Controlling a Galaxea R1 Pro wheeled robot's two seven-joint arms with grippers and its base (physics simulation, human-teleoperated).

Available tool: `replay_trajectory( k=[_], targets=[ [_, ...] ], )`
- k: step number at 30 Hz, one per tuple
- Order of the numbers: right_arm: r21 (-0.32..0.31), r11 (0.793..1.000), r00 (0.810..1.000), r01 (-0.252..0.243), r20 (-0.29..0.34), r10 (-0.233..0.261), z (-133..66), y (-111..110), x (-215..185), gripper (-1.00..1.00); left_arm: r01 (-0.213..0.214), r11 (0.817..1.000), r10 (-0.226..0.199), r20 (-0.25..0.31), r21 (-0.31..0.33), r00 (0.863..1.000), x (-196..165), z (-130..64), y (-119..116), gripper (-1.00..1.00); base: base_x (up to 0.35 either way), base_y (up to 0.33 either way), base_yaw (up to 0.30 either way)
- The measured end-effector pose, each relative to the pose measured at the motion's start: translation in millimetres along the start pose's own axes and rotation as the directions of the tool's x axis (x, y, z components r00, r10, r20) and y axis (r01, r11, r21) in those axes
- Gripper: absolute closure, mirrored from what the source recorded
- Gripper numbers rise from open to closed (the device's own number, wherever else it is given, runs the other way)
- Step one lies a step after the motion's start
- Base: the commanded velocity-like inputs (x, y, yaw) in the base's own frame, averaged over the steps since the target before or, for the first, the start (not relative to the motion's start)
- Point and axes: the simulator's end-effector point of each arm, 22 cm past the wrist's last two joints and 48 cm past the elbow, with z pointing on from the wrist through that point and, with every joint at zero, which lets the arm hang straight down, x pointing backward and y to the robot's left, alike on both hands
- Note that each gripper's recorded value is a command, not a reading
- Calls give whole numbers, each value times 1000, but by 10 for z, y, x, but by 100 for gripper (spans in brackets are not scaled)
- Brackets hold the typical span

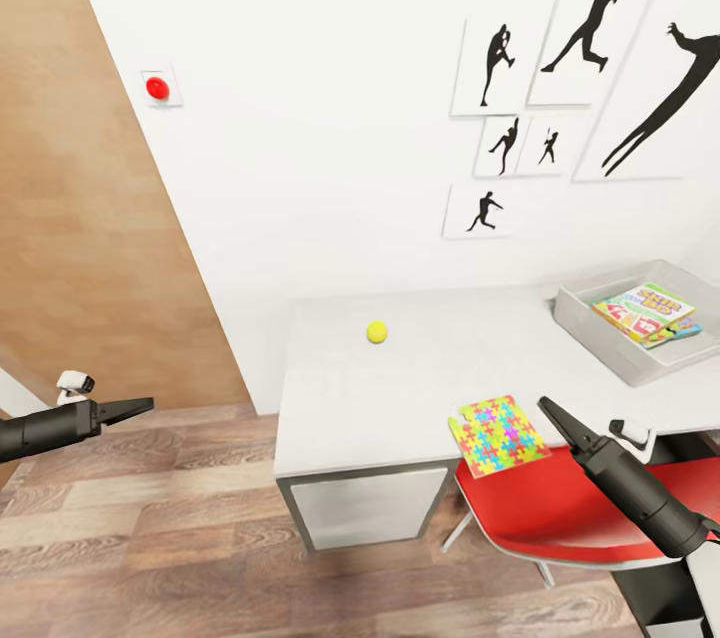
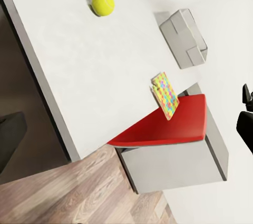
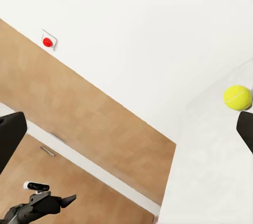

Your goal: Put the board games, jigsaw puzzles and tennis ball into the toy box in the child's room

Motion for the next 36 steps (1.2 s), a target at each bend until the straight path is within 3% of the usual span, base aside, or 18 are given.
replay_trajectory(
  k=[20,24,29,36],
  targets=[
    [-52,998,1000,26,16,-26,-10,205,-91,-100,-12,1000,12,15,10,1000,-86,-50,-144,-100,-2,-5,0],
    [-73,997,999,33,20,-31,-13,269,-106,-100,-19,1000,19,19,14,1000,-104,-52,-178,-100,-93,-191,0],
    [-121,989,995,89,57,-83,-75,401,-171,-100,-31,999,31,21,18,999,-126,-54,-226,-100,-108,-267,0],
    [-138,984,992,111,72,-102,-137,472,-183,-100,-43,999,43,22,23,999,-143,-57,-283,-100,-31,-307,0]
  ],
)
